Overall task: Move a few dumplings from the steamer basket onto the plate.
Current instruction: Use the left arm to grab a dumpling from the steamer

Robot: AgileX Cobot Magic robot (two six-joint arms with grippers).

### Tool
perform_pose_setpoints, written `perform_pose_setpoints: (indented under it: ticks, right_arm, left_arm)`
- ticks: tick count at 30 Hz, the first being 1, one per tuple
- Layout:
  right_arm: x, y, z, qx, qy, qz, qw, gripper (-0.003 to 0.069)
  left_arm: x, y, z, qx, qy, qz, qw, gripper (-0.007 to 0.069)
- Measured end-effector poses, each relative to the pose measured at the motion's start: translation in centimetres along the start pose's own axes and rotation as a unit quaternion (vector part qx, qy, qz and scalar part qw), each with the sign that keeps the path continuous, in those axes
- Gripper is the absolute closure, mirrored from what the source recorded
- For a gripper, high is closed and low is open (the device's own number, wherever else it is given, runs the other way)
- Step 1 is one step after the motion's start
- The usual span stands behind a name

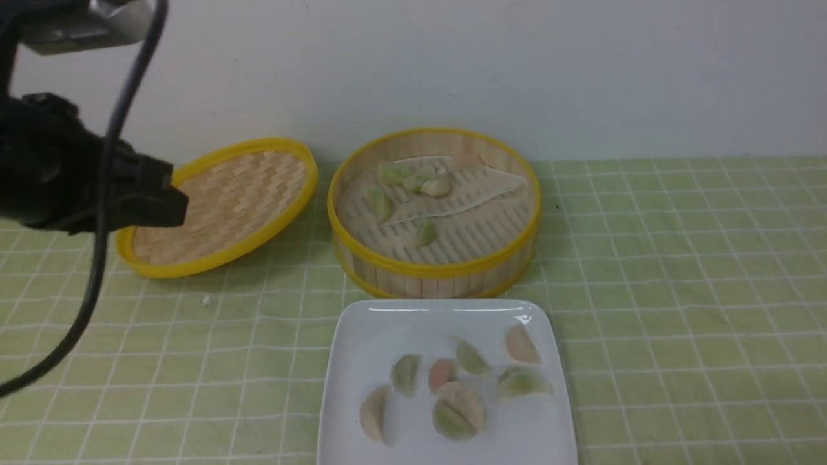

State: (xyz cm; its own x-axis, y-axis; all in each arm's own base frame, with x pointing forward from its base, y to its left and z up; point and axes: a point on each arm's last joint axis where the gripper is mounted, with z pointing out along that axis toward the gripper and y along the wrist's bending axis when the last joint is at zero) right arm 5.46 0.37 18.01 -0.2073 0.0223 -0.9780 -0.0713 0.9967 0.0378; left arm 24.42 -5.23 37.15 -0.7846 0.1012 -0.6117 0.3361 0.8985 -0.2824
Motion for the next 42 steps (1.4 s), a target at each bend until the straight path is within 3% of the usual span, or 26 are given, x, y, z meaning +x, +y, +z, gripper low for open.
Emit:
perform_pose_setpoints:
  ticks: [11,22,34,37,42]
  right_arm:
    - [0.0,0.0,0.0,0.000,0.000,0.000,1.000,0.0673]
    - [0.0,0.0,0.0,0.000,0.000,0.000,1.000,0.0673]
    - [0.0,0.0,0.0,0.000,0.000,0.000,1.000,0.0673]
    - [0.0,0.0,0.0,0.000,0.000,0.000,1.000,0.0673]
    - [0.0,0.0,0.0,0.000,0.000,0.000,1.000,0.0673]
  left_arm:
    - [-4.7,-3.0,10.2,0.024,0.065,0.089,0.994,0.0631]
    - [-9.0,-4.0,21.4,0.007,0.093,0.156,0.983,0.0611]
    - [-7.9,-2.5,32.7,-0.011,0.077,0.165,0.983,0.0256]
    - [-7.1,-2.1,34.4,-0.014,0.079,0.164,0.983,0.0218]
    - [-6.6,-2.1,35.6,-0.018,0.075,0.173,0.982,0.0253]
